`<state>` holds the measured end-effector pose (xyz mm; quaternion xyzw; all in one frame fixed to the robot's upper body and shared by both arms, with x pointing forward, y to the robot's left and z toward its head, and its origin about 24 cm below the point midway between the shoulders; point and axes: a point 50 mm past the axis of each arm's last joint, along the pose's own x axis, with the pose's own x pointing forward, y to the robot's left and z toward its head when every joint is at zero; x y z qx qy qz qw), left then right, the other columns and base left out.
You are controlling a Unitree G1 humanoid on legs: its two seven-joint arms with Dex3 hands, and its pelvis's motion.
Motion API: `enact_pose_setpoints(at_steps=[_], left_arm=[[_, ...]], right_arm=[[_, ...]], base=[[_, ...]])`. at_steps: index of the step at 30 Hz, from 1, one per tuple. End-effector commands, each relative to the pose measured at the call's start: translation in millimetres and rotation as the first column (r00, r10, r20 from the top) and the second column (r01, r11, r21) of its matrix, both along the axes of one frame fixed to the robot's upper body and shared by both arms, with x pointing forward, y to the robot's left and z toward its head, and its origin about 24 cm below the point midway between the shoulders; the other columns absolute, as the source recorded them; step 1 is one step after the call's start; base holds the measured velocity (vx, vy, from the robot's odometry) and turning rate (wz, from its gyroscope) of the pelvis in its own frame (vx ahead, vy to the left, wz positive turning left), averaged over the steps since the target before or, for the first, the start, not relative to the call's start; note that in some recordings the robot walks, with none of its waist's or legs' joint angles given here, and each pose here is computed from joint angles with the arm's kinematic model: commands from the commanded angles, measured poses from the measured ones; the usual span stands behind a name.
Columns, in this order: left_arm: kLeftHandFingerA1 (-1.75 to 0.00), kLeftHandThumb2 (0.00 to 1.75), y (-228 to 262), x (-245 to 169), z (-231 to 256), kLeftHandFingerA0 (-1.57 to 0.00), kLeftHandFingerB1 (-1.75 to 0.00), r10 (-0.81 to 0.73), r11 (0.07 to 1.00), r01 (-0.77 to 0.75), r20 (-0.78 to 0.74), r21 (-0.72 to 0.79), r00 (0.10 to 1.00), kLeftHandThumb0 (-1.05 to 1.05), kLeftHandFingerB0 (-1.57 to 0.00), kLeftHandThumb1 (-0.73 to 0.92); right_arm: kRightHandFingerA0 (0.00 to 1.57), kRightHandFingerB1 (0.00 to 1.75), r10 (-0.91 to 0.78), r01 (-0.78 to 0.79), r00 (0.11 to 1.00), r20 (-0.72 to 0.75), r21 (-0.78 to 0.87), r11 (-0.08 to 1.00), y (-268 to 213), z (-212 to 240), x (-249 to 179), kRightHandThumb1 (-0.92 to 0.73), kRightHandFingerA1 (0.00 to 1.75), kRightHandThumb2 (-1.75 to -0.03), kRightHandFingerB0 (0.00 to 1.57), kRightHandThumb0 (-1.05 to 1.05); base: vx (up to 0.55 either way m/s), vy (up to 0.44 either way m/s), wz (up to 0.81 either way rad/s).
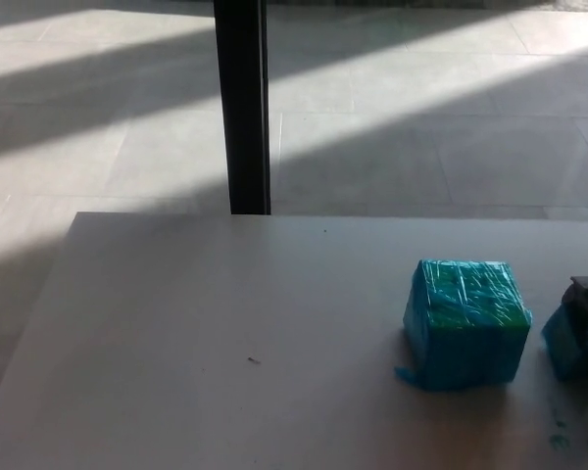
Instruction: The robot uses its right hand to pick up the small cube kept on the middle on the desk and place it on the bigger cube kept next to it
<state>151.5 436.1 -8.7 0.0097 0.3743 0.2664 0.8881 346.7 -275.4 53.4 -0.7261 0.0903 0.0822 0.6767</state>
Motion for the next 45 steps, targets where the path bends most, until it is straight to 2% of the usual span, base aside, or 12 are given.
enact_pose_setpoints(at_steps=[1, 3, 4, 5, 16, 19, 21, 23, 25, 26, 29, 45], left_arm=[[-0.55, 0.67, 7.7, -1.3, 8.8, -0.42, -0.38, -0.001, 1.0, 0.0, 0.014, 0.03, 1.0, -1.01, -0.38, 0.9], [-0.55, 0.67, 7.8, -1.1, 9.0, -0.42, -0.39, 0.001, 1.0, -0.002, 0.015, 0.03, 1.0, -1.01, -0.38, 0.89], [-0.62, 1.12, 7.9, -1.3, 8.6, -0.4, -0.5, 0.002, 0.999, -0.003, 0.013, 0.036, 1.0, -0.97, -0.33, 0.67], [-0.58, 0.67, 7.9, -1.0, 8.9, -0.44, -0.39, 0.014, 1.0, -0.015, 0.019, 0.026, 1.0, -1.02, -0.39, 0.88], [-0.55, 0.67, 7.8, -1.1, 9.7, -0.42, -0.38, 0.01, 1.0, -0.01, 0.016, 0.02, 1.0, -1.01, -0.38, 0.89], [-0.55, 0.67, 7.7, -1.1, 8.8, -0.42, -0.38, 0.009, 1.0, -0.009, 0.012, 0.025, 1.0, -1.01, -0.38, 0.89], [-0.56, 0.67, 6.6, -2.1, 6.9, -0.42, -0.39, 0.0, 1.0, -0.001, 0.011, 0.024, 1.0, -1.0, -0.37, 0.9], [-0.55, 0.68, 6.3, -2.3, 6.9, -0.42, -0.38, -0.006, 1.0, 0.006, 0.009, 0.029, 1.0, -1.01, -0.37, 0.9], [-0.6, 1.13, 6.7, -2.7, 6.5, -0.4, -0.5, 0.011, 1.0, -0.012, 0.009, 0.029, 1.0, -0.98, -0.34, 0.69], [-0.53, 0.68, 6.8, -2.8, 6.4, -0.43, -0.38, 0.014, 0.999, -0.014, 0.008, 0.028, 1.0, -1.0, -0.38, 0.9], [-0.54, 0.67, 6.5, -3.3, 5.9, -0.42, -0.38, 0.011, 1.0, -0.011, 0.007, 0.026, 1.0, -1.01, -0.38, 0.9], [-0.53, 0.68, 6.8, -3.4, 7.8, -0.41, -0.38, 0.007, 1.0, -0.007, 0.002, 0.021, 1.0, -1.0, -0.36, 0.9]], right_arm=[[0.77, 1.14, 0.029, -0.032, 0.998, -0.057, -0.048, 0.998, -14.7, -44.9, -38.2, -0.81, 1.68, -0.66, 0.73, -0.29], [0.77, 1.06, 0.027, -0.028, 0.999, -0.046, -0.033, 0.999, -16.0, -41.9, -37.0, -0.82, 1.64, -0.69, 0.75, -0.3], [0.78, 1.25, 0.003, -0.003, 1.0, -0.021, 0.003, 1.0, -18.2, -37.2, -34.7, -0.79, 1.64, -0.72, 0.71, -0.26], [0.75, 1.42, 0.003, -0.003, 1.0, -0.018, 0.001, 1.0, -19.1, -34.8, -33.4, -0.78, 1.68, -0.74, 0.65, -0.25], [0.8, 0.68, -0.034, 0.02, 0.988, 0.152, 0.09, 0.996, -33.9, 15.9, -12.3, -0.72, 1.57, -0.74, 0.8, -0.28], [0.82, 1.3, -0.007, -0.015, 0.978, 0.208, 0.101, 0.995, -33.5, 37.2, -4.3, -0.73, 1.62, -0.78, 0.72, -0.26], [0.83, 0.61, 0.005, -0.026, 0.975, 0.223, 0.091, 0.995, -33.1, 52.9, 2.4, -0.74, 1.26, -0.74, 0.74, -0.25], [0.81, 1.11, 0.044, -0.074, 0.955, 0.292, 0.094, 0.993, -29.7, 75.3, 8.1, -0.67, 1.57, -0.79, 0.76, -0.18], [0.84, 0.72, 0.076, -0.105, 0.947, 0.313, 0.079, 0.991, -26.4, 89.6, 12.5, -0.64, 1.42, -0.82, 0.84, -0.15], [0.82, 1.01, 0.087, -0.118, 0.943, 0.32, 0.081, 0.99, -24.9, 94.7, 13.9, -0.63, 1.52, -0.83, 0.79, -0.15], [0.74, 1.56, 0.119, -0.165, 0.93, 0.348, 0.105, 0.981, -18.6, 112.9, 18.3, -0.67, 1.73, -0.82, 0.62, -0.18], [0.91, 1.43, 0.355, -0.426, 0.875, 0.33, 0.176, 0.887, 39.7, 135.1, 18.9, -0.6, 1.71, -0.81, 0.65, -0.14]], base=[[0.0, 0.0, 0.0], [0.0, 0.0, 0.0], [0.0, 0.0, 0.0], [0.0, 0.0, 0.0], [0.0, 0.0, 0.0], [0.0, 0.0, 0.0], [0.0, 0.0, 0.0], [0.0, 0.0, 0.0], [0.0, 0.0, 0.0], [0.0, 0.0, 0.0], [0.0, 0.0, 0.0], [0.0, 0.0, 0.0]])
